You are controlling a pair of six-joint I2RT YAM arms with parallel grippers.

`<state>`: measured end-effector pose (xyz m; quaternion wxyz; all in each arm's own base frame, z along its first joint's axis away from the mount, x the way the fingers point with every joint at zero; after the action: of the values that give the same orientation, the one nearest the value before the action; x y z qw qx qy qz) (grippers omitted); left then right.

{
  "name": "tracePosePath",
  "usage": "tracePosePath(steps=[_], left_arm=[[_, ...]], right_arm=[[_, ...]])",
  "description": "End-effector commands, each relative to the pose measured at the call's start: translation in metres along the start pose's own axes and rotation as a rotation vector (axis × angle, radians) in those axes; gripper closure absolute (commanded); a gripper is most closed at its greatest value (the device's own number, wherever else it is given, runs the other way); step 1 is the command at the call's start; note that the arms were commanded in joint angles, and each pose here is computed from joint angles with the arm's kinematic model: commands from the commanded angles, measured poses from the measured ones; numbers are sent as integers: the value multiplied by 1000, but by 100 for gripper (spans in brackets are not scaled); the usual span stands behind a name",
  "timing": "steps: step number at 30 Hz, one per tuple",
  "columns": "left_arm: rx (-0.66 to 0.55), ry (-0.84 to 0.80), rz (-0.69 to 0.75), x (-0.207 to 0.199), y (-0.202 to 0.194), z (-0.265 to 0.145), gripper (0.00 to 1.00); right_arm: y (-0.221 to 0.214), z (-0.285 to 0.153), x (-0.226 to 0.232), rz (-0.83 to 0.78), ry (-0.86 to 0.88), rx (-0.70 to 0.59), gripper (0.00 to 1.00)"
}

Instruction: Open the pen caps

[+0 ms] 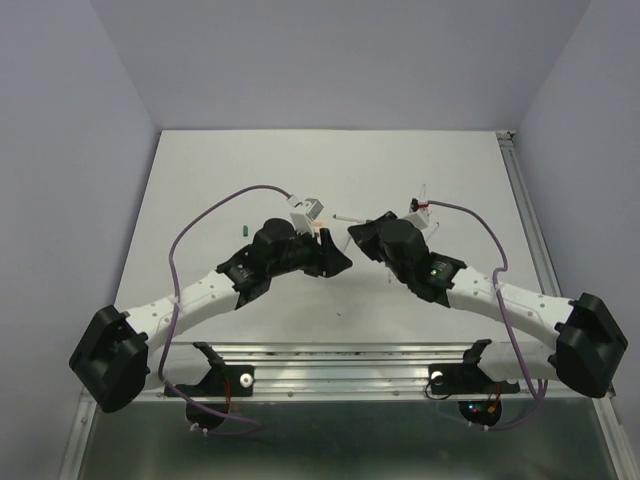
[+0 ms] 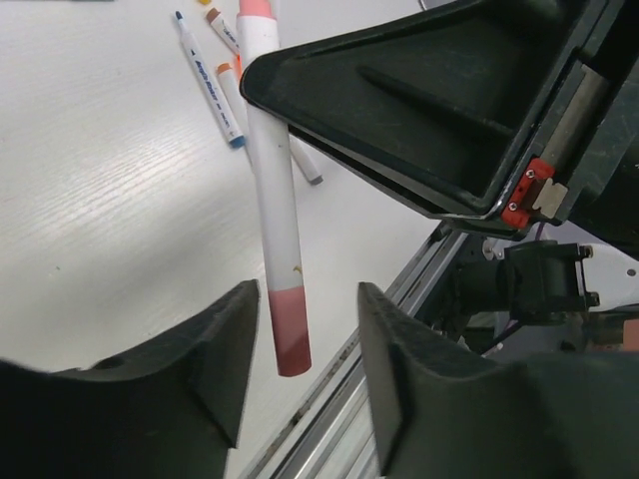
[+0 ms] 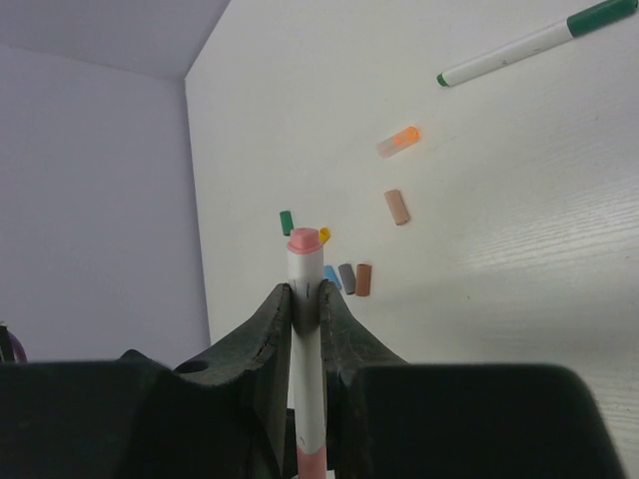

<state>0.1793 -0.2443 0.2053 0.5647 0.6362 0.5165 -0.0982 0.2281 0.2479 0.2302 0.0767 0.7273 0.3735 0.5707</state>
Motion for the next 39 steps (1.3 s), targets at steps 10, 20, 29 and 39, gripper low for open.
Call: tracePosePath(steps=[10, 20, 29, 39], left_arm=[[-4, -118, 68, -26, 14, -4, 77], [-1, -142, 16, -26, 2, -13, 100], [87, -221, -87, -35, -53, -43, 100], [50, -66, -151, -22, -68, -49, 100]], right_arm=[[18, 1, 33, 35, 58, -97, 99], [31, 13, 29, 35, -32, -255, 99], [86, 67, 12, -82, -339, -579, 99], [114, 75, -7, -163, -330, -510, 99]])
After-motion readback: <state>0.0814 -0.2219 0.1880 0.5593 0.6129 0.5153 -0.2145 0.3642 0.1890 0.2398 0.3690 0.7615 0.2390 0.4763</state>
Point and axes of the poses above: each gripper's point midway between its finger pads, its own z axis out along the fingers, its own x axis along the line the jaws close on, y = z × x, the point moved 8 cm from there along -z, back along the fingers, and after that the axes turned 6 degrees about -z, right-handed, at the moved point
